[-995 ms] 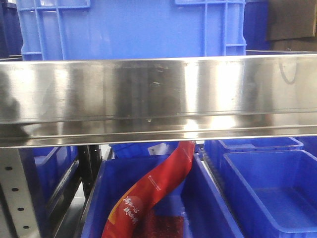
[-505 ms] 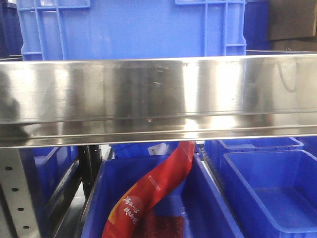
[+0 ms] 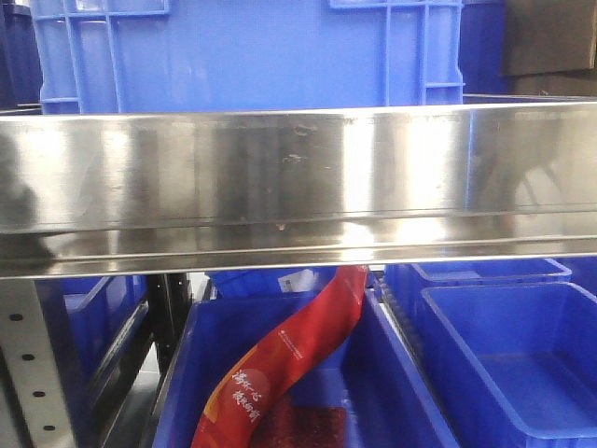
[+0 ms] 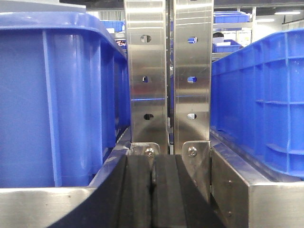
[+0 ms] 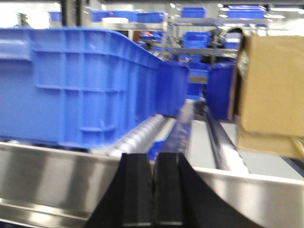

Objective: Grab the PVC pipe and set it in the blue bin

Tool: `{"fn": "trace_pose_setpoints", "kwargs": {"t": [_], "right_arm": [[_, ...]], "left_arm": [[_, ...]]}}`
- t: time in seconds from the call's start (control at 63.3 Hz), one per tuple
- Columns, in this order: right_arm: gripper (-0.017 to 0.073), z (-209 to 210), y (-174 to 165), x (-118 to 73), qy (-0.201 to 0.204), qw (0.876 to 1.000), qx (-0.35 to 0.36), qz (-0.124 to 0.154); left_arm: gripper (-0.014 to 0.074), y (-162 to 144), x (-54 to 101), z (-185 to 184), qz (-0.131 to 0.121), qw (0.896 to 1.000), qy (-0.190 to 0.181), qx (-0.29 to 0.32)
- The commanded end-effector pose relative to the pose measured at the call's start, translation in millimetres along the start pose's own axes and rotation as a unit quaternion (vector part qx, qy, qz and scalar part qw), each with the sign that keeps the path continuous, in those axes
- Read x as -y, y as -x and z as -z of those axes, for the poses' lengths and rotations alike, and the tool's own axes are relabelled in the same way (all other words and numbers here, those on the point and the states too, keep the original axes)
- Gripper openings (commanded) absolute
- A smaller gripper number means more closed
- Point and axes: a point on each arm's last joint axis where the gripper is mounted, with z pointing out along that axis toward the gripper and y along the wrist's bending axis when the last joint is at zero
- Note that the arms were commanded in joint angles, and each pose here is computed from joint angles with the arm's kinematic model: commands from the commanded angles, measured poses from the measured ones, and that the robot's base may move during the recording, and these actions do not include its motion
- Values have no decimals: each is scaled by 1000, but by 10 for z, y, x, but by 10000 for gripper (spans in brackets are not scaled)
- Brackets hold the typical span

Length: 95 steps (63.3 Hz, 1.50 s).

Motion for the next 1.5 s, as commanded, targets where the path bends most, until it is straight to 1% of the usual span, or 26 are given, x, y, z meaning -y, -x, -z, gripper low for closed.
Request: {"fn": "trace_pose_setpoints", "kwargs": {"t": [0.0, 0.063, 0.458, 0.663, 0.837, 0.948, 1.058, 1.169, 1.279, 1.485], "right_arm": [[-169, 0, -23, 25, -21, 1000, 7, 4], [-169, 0, -44, 41, -36, 999, 1, 5], [-169, 6, -86, 103, -91, 996, -11, 10], [-169, 8, -101, 112, -100, 995, -19, 10], [-169, 13, -112, 133, -117, 992, -27, 31], [-169, 17, -111, 148, -131, 990, -28, 32], [-169, 18, -90, 153, -135, 990, -16, 33], [-169, 18, -69, 153, -136, 990, -3, 26], [-169, 18, -68, 153, -136, 991, 0, 5], [-169, 18, -62, 154, -137, 991, 4, 5]], "left_arm": [[-111, 27, -5, 5, 6, 1000, 3, 12], [-111, 27, -5, 5, 6, 1000, 3, 12], [-111, 27, -5, 5, 6, 1000, 3, 12], [-111, 27, -5, 5, 6, 1000, 3, 12], [-111, 27, -5, 5, 6, 1000, 3, 12], [-111, 27, -5, 5, 6, 1000, 3, 12], [-111, 27, -5, 5, 6, 1000, 3, 12], [-111, 27, -5, 5, 6, 1000, 3, 12], [-111, 27, -5, 5, 6, 1000, 3, 12], [-111, 27, -5, 5, 6, 1000, 3, 12]]}}
